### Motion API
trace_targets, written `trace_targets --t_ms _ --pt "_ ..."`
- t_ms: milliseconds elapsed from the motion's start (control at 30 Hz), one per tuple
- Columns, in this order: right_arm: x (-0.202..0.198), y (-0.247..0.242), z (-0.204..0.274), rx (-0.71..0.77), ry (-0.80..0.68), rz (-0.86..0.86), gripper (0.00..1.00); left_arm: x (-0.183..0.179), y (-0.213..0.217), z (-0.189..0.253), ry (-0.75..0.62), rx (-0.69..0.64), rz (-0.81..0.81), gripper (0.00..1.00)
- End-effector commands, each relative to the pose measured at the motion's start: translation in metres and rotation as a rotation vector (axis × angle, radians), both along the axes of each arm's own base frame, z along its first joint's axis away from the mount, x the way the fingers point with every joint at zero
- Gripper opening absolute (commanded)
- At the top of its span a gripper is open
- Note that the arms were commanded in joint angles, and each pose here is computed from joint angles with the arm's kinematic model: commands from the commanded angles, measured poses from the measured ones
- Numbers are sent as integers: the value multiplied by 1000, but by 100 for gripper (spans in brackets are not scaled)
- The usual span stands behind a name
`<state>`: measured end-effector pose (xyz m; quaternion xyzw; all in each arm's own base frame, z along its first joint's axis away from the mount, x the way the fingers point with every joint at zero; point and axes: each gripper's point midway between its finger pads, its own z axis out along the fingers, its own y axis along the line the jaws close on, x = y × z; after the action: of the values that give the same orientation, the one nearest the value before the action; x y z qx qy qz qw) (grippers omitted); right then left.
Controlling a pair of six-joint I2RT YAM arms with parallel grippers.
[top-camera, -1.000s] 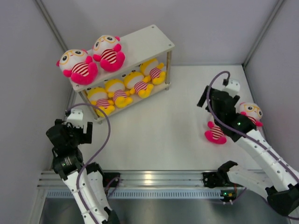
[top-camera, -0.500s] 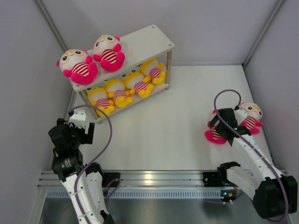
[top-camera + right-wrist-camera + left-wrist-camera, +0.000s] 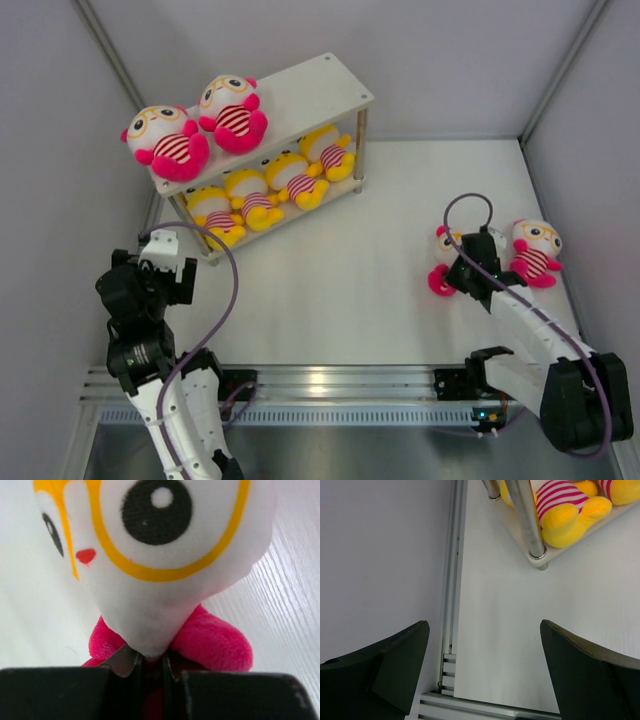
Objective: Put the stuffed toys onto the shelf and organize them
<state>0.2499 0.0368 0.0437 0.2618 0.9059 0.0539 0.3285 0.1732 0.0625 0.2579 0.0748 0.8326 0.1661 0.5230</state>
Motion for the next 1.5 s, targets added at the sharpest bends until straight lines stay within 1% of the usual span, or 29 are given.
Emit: trace_targets --t_ms 0,133,167,233,267,300,333,367,400,433,467,500,533,567,600,633,667,700,733,767,800,833,900,967,1200,1367,1400,1433,1467 --pt "44 16 81 13 -261 101 0 1 -3 18 -30 4 -14 99" --pt "65 38 179 -47 -513 287 0 1 0 7 3 -3 -4 99" --pt "72 44 224 -49 -616 310 0 2 1 5 8 -1 -3 99" --pt "83 63 256 -45 -663 404 0 2 3 1 20 -6 10 99" --pt "87 73 306 -27 -757 444 0 2 3 -1 24 -16 15 99" --pt "99 89 304 -6 -715 515 0 1 3 -2 30 -20 19 99" --pt "101 104 353 -12 -809 580 0 1 3 -2 34 -27 25 99" --pt "104 117 368 -8 -832 635 0 1 3 -3 35 -36 29 99" --pt "116 140 364 15 -805 725 0 0 3 -3 36 -40 32 99" --pt "111 160 409 21 -907 797 0 -1 2 -5 37 -42 34 99" --pt "112 175 422 39 -928 850 0 -1 3 -5 35 -38 34 99" --pt "122 203 414 82 -898 934 1 -3 2 -7 31 -37 36 99" --pt "118 211 457 99 -996 958 1 -4 2 -8 30 -34 37 99" --pt "120 222 467 120 -1021 987 0 -5 1 -10 31 -36 36 99" --pt "136 240 459 139 -1003 1014 0 -6 1 -13 30 -34 34 99" --pt "133 244 491 138 -1085 1013 0 -6 1 -16 39 -36 33 99" --pt "138 253 496 142 -1104 1018 0 -5 1 -18 43 -35 28 99" --pt "153 270 484 152 -1092 1034 0 -5 1 -23 58 -37 25 99" --pt "153 276 502 160 -1158 1033 0 -4 0 -26 65 -40 20 99" --pt "158 283 503 171 -1169 1032 0 -4 0 -28 71 -39 13 99" --pt "175 297 487 183 -1144 1033 0 -4 -1 -30 74 -39 11 99" --pt "172 305 501 194 -1187 1039 0 -4 -1 -30 76 -38 9 99" --pt "188 324 485 201 -1173 1044 0 -4 -2 -33 79 -39 2 99" --pt "186 339 488 211 -1211 1057 0 -3 -3 -37 91 -39 -8 99" --pt "204 371 448 223 -1147 1050 0 -3 -2 -41 104 -35 -10 99" --pt "194 384 432 255 -1093 1114 0 -3 -3 -46 116 -38 -17 99" --pt "191 385 433 254 -1094 1116 4 -3 -3 -47 119 -36 -18 99" --pt "193 385 429 252 -1083 1105 18 -3 -2 -46 115 -32 -18 99" --pt "198 380 430 241 -1082 1072 24 -3 -2 -46 114 -31 -16 99"
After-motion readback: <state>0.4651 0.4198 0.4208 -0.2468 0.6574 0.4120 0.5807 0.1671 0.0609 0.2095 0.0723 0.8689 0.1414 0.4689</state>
